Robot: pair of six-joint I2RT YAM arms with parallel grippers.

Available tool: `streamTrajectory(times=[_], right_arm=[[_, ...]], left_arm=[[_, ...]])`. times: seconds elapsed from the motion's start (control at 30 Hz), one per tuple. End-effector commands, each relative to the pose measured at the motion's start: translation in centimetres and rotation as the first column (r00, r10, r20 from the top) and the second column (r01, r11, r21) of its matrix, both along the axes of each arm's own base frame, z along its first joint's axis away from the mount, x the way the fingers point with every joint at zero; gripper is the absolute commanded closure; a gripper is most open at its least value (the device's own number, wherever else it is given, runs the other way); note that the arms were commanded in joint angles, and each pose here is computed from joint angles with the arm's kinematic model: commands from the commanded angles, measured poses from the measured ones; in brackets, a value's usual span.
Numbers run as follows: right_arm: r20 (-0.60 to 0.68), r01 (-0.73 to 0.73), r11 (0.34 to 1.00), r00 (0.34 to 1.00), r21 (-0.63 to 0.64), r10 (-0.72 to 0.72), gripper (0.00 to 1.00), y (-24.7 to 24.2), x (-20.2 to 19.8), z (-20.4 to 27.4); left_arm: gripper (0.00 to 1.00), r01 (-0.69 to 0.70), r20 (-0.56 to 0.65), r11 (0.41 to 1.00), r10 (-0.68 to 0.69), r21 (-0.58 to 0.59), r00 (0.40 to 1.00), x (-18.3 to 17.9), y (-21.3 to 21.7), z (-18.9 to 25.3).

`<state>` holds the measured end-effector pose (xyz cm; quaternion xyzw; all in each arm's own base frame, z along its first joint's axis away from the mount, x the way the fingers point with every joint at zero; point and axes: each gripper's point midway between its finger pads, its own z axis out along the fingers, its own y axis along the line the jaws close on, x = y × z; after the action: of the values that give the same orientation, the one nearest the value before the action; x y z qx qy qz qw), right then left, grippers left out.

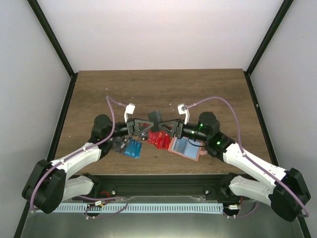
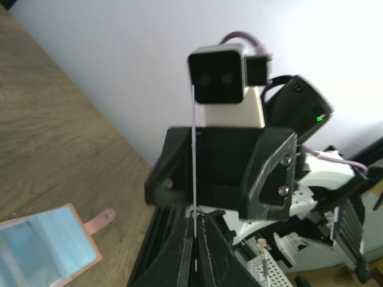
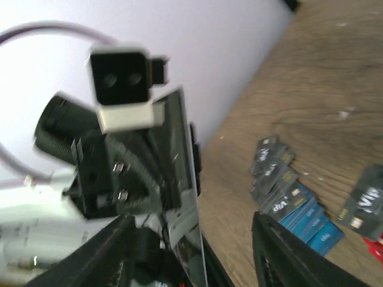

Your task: Put the credit cards into the card holder

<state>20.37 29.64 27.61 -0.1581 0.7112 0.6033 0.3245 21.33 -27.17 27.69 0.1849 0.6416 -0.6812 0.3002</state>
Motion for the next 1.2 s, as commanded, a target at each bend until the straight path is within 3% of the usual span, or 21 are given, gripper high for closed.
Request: streamTrajectory(times=[0.0,0.17,0.37,0.6,0.73,0.97,1.17], right_arm=[[-0.079,0.304,0.905,0.937,-0.298,-0.341,0.39,-3.8,4.3,-3.8],[-0.139,0.492,0.636,0.716,-0.594,-0.684,0.31,-11.0,4.8,-10.3],[-0.187,0.47,0.51,0.577,-0.72,-0.795,0.32,-14.7,2.2,-15.1],[-0.156,0.477,0.381,0.445,-0.792,-0.882,0.43,-18.2,0.5,-18.7],[-0.175,0.465,0.375,0.418,-0.802,-0.892,0.46,-19.1,0.5,-20.2],[-0.281,0.434,0.48,0.447,-0.762,-0.849,0.64,-19.2,1.4,-22.5],[-0.268,0.427,0.453,0.426,-0.783,-0.864,0.64,-20.4,1.4,-23.4]], left_arm=[[0.96,-0.056,0.039,0.993,0.052,0.104,0.998,1.2,-0.4,-1.3],[0.96,-0.041,0.022,0.973,0.037,0.227,0.999,1.6,-1.3,-4.5],[0.96,0.044,-0.027,0.957,-0.038,0.286,0.999,1.3,-3.8,-7.5],[0.96,0.15,-0.106,0.918,-0.118,0.366,0.987,1.2,-7.9,-11.2],[0.96,0.201,-0.153,0.898,-0.151,0.393,0.977,1.4,-10.0,-13.1],[0.96,0.278,-0.246,0.862,-0.186,0.423,0.951,1.9,-12.9,-16.5],[0.96,0.319,-0.29,0.831,-0.201,0.455,0.936,2.0,-14.2,-18.7]])
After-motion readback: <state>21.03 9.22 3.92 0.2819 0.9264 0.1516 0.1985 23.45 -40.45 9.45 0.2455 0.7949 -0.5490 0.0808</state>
